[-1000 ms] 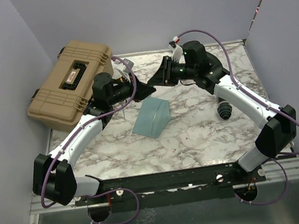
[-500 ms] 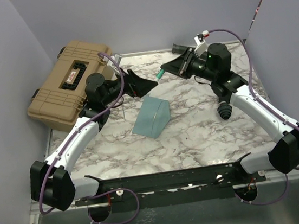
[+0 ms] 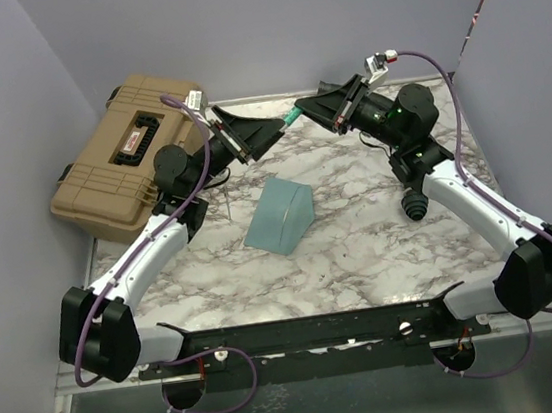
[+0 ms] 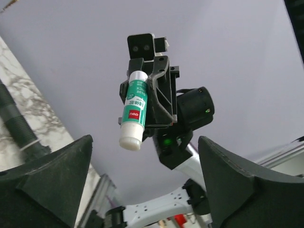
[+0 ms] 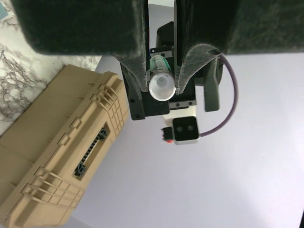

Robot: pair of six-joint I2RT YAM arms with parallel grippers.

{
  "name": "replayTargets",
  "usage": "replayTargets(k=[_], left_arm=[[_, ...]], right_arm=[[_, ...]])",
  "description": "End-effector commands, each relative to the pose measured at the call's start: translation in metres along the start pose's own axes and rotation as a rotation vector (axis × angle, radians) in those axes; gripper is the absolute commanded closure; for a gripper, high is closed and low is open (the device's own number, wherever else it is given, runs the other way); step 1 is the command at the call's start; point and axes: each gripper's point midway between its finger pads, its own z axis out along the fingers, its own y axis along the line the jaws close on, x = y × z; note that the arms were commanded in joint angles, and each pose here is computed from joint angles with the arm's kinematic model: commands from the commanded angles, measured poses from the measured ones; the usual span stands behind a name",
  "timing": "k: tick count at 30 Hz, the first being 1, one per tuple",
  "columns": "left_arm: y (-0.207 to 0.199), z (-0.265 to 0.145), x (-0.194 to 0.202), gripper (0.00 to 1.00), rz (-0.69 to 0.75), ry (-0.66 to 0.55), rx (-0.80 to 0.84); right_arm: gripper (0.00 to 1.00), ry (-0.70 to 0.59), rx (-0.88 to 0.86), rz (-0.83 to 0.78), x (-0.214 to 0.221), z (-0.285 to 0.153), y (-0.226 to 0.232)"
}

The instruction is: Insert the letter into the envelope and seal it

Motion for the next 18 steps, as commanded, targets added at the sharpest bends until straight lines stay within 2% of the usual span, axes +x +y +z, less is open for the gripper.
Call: replayTargets(k=[1,4,8,10,12,18], left_arm=[[0.003,0.005,-0.001,0.19,-0.143,-0.058,0.017],[0.007,0.005,-0.002,0.38,-0.157,-0.079,0.016],[0.009,0.006,-0.003,0.56,-0.156,-0.086,0.018],[0.013,0.006,-0.001,0.62,-0.163,-0.080,0.014],[0.018,0.006,0.000,0.66,-0.167,-0.080,0.007],[0.025,0.005,-0.004,0.67,-0.164,-0.115,-0.005]], right_arm=[[0.99,0.045,-0.079,0.038,0.009,0.003,0.006],[0.99,0.054,-0.085,0.048,0.011,0.003,0.004],[0.99,0.060,-0.075,0.052,0.013,0.003,0.000],[1.00,0.063,-0.072,0.053,0.014,0.003,-0.001],[1.00,0.068,-0.071,0.057,0.015,0.003,-0.002],[0.99,0.082,-0.066,0.063,0.019,0.002,-0.005]])
